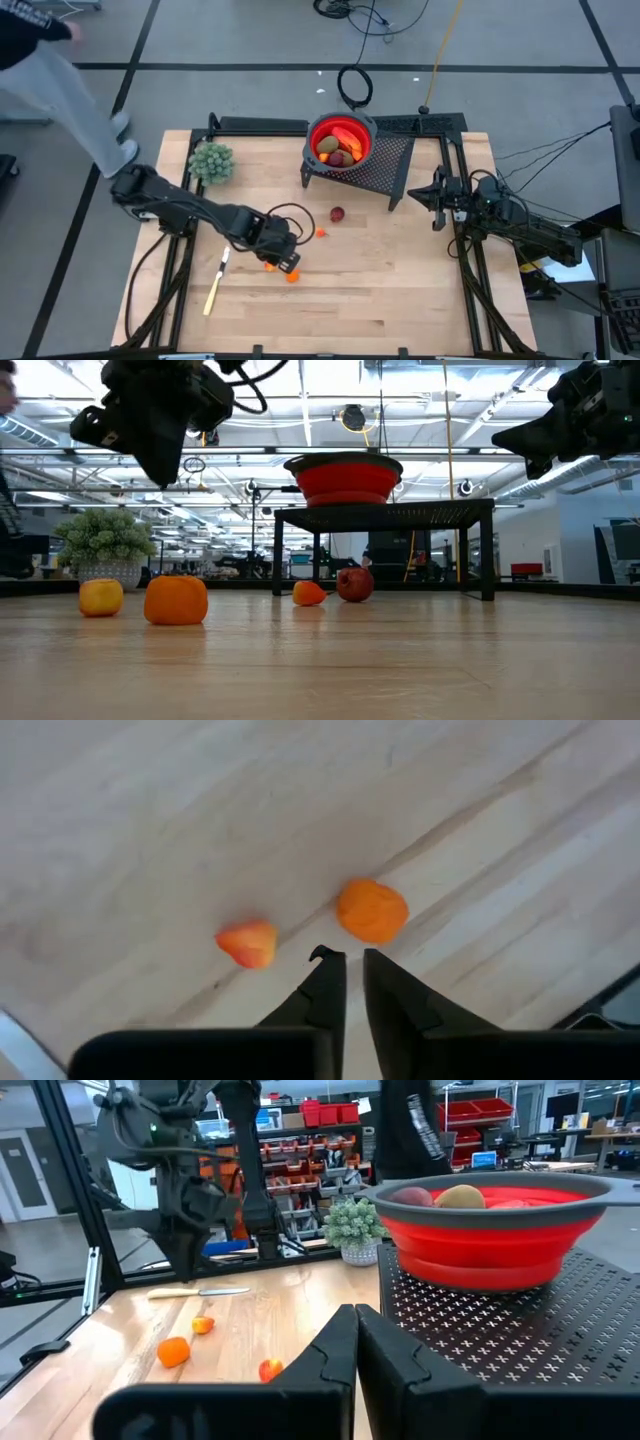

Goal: Pick & Place Fruit
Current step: Put the pear into the red strainer bowl on the shelf

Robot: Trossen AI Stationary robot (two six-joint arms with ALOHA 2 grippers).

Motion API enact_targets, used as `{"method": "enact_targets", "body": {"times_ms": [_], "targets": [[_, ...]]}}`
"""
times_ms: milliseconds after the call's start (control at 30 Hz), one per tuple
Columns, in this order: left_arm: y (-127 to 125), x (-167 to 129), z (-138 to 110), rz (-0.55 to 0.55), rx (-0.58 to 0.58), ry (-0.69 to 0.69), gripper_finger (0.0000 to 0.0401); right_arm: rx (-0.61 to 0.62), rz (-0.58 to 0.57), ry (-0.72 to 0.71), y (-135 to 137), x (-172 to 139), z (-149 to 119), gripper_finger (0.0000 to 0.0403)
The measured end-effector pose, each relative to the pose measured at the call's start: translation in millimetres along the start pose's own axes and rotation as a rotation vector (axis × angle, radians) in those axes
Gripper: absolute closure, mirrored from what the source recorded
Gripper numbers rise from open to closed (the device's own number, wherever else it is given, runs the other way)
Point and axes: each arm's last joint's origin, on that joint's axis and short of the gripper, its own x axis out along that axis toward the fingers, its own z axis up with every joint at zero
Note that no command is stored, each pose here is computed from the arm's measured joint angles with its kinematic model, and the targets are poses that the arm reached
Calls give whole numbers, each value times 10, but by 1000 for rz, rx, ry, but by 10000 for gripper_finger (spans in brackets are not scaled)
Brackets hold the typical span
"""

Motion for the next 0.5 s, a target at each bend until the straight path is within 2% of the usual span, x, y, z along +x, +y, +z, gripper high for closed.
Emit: {"method": "enact_targets", "body": {"times_ms": [267,500], "targets": [[-8,168,3,57,-185,53,293,0,0,0,0,0,0,403],[63,216,-25,154,-369,73,213,0,2,1,1,0,0,403]]}}
